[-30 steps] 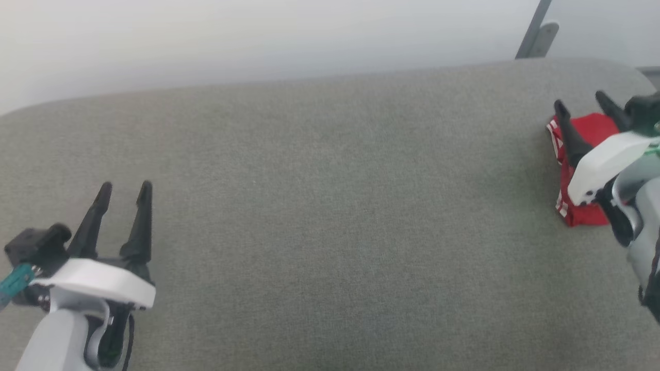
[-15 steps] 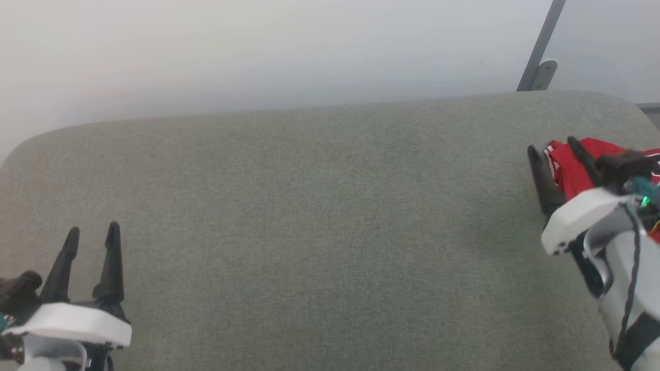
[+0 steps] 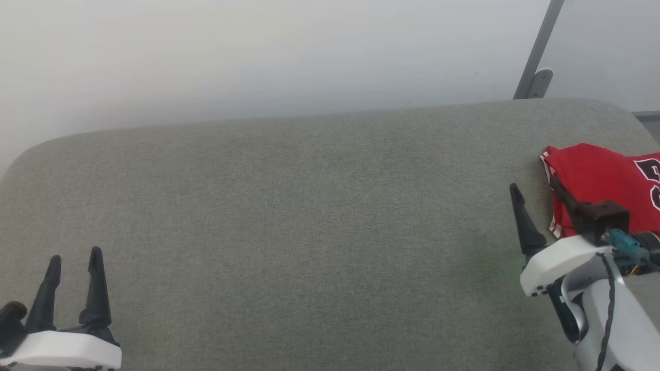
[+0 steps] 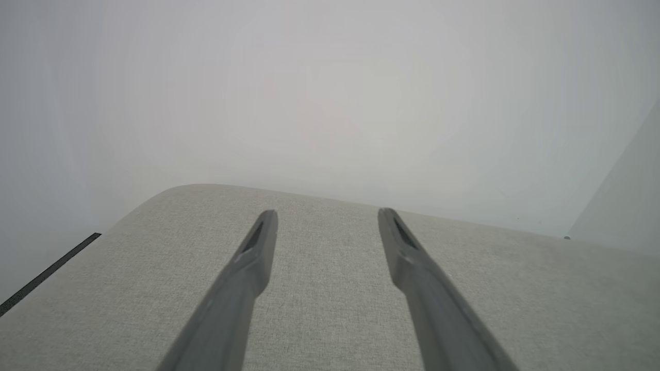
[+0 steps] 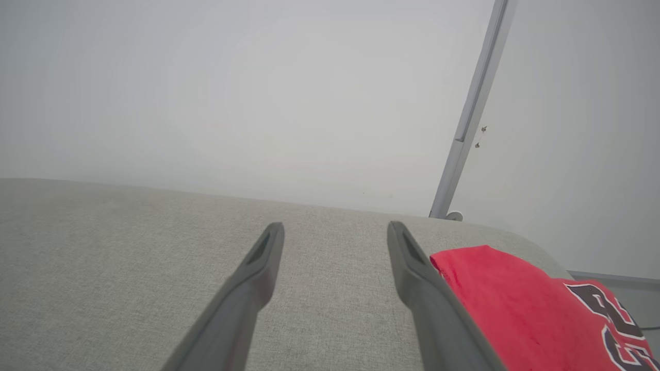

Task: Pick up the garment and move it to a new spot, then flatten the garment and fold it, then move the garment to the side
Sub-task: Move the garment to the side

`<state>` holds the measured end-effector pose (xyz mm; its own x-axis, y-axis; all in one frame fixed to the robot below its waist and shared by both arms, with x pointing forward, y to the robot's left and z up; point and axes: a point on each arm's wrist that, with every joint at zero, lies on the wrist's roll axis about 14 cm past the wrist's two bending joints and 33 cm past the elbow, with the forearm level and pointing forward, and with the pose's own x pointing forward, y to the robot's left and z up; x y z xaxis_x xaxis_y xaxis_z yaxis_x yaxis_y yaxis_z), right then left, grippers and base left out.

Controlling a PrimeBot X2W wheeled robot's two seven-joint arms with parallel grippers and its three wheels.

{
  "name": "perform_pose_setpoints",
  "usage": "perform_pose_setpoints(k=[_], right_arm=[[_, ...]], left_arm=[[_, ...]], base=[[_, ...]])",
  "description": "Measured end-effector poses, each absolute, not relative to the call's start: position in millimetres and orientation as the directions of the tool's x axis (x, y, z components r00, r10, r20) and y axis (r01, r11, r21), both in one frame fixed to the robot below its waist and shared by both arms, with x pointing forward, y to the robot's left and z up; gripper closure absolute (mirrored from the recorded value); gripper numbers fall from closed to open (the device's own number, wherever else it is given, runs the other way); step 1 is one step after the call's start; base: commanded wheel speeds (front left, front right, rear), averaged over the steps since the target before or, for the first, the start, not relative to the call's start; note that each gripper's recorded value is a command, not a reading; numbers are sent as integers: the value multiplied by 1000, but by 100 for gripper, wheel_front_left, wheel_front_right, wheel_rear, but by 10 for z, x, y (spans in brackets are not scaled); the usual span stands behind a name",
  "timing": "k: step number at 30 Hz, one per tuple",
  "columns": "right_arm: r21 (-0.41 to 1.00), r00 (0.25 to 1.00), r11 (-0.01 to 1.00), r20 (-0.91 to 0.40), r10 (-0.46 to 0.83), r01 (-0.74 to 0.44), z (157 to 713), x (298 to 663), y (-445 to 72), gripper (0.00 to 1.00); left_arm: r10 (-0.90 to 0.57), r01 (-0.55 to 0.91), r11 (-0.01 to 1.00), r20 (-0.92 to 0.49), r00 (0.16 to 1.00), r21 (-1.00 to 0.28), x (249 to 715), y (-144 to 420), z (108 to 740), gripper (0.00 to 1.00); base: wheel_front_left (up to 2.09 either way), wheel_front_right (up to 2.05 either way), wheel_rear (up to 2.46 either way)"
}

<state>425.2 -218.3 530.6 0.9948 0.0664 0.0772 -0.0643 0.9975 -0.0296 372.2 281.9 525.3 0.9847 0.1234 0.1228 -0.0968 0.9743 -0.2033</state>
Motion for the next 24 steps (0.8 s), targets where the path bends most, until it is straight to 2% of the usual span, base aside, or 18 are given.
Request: perform_pose_setpoints(k=[24], right_arm=[[4, 997, 999, 59, 43, -43, 5141, 4081, -2106, 0]], left_arm=[[139, -116, 974, 107, 985, -194, 3594, 2907, 5203, 0]], base=[[0, 0, 0]])
